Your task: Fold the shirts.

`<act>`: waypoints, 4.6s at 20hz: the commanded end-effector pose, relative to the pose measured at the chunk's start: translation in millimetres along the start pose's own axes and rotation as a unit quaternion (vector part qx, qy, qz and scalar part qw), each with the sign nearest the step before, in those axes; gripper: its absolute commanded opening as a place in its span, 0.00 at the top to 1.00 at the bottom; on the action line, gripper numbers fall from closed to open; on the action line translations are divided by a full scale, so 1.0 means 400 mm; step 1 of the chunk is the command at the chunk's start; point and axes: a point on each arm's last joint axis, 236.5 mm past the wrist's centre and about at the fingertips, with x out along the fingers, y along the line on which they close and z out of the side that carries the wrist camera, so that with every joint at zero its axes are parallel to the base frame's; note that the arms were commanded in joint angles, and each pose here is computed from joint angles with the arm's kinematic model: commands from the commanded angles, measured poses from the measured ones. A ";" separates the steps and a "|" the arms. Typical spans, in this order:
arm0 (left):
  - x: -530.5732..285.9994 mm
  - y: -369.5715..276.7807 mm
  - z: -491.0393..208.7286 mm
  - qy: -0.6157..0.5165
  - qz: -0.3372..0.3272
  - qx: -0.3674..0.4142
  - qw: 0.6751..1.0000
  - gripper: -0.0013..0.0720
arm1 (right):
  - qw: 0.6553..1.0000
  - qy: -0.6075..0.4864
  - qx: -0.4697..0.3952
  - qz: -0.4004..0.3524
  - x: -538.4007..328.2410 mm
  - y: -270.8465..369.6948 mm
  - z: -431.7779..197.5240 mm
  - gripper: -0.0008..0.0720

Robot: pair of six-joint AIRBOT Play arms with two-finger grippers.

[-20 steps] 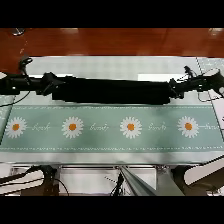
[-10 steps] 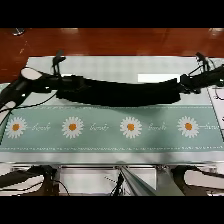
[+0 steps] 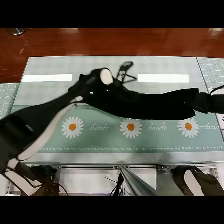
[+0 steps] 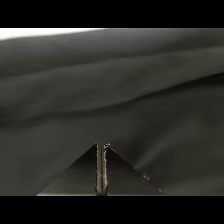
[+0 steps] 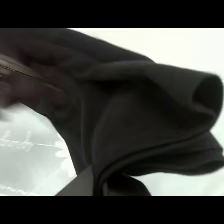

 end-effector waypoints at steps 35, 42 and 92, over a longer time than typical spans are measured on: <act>-0.609 0.361 -0.463 -0.223 0.062 -0.208 0.950 0.95 | 0.956 0.154 -0.024 0.250 0.789 0.682 0.074 0.52; -0.614 0.402 -0.442 -0.246 0.079 -0.219 0.941 0.95 | 0.949 0.195 -0.047 0.244 0.531 0.499 0.195 0.15; -0.588 0.366 -0.479 -0.204 0.059 -0.206 0.955 0.95 | 0.981 -0.023 0.133 -0.139 -0.330 -0.213 0.343 0.95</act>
